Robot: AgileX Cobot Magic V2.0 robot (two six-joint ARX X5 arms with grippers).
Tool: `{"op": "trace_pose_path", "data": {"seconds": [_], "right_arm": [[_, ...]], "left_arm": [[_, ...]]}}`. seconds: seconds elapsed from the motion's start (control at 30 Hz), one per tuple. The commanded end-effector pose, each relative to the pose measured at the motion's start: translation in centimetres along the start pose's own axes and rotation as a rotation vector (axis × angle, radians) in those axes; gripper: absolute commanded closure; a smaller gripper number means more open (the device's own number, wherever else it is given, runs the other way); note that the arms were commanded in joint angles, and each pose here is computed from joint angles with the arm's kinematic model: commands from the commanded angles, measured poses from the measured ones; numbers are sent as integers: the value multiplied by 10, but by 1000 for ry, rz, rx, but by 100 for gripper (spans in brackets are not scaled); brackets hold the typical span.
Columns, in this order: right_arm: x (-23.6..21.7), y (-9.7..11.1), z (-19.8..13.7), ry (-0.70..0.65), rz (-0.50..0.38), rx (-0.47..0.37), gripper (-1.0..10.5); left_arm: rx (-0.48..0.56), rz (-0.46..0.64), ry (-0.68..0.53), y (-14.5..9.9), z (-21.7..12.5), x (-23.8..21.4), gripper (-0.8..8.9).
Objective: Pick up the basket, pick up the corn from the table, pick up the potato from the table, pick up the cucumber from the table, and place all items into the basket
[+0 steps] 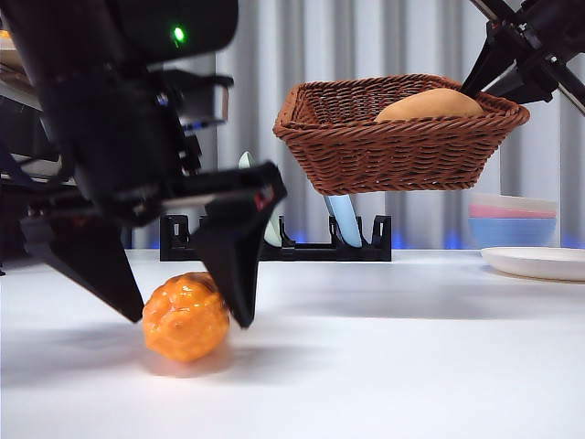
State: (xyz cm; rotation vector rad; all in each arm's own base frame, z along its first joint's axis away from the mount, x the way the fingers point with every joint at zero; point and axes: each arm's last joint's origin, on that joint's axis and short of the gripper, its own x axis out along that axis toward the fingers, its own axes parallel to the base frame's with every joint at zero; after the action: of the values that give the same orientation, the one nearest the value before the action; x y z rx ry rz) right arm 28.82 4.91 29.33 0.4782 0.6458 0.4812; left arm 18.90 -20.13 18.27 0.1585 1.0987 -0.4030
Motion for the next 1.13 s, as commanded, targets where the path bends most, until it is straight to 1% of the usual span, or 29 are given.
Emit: {"op": "trace_pose_path", "data": {"seconds": [0.03,0.07,0.1,0.13,0.23,0.3,0.37,0.47,0.53,0.6,0.7,0.73,0.83,0.9,0.97,1.03,1.13], "right_arm": [[-2,4,5,-23,25,0,963],[-2,4,5,-23,25,0,963],[-2,4,5,-22,25,1,963],[-2,4,5,-22,25,0,963],[-2,4,5,-21,25,0,963],[-2,4,4,-16,23,3,963],[-2,4,3,-7,19,6,963],[-2,3,1,14,9,-5,963],[-2,2,0,24,5,-2,963],[-2,3,-1,31,4,1,963],[0,6,-4,50,11,0,963],[1,8,-6,64,15,-1,963],[6,16,-12,106,32,-8,963],[9,23,-17,134,47,-24,963],[12,31,-23,163,67,-42,963],[15,40,-28,190,91,-59,963],[19,52,-36,222,126,-84,963]], "left_arm": [[48,2,-3,0,0,2,588],[69,3,0,0,0,2,729],[86,5,5,0,-1,1,845],[95,8,15,1,-2,1,821],[109,49,36,4,-5,-3,822],[113,54,40,6,-7,-13,822],[115,35,27,8,-9,-29,822],[105,-27,-47,14,-15,-71,822],[85,-79,-133,20,-19,-104,821],[71,-136,-265,25,-20,-140,821],[57,-223,-523,30,-16,-192,822],[63,-239,-619,31,-13,-210,822],[100,-244,-753,31,-1,-238,822],[112,-221,-777,27,10,-243,822],[115,-177,-770,22,23,-240,822],[153,-134,-744,14,38,-230,822],[205,-100,-684,2,58,-209,822]]}}
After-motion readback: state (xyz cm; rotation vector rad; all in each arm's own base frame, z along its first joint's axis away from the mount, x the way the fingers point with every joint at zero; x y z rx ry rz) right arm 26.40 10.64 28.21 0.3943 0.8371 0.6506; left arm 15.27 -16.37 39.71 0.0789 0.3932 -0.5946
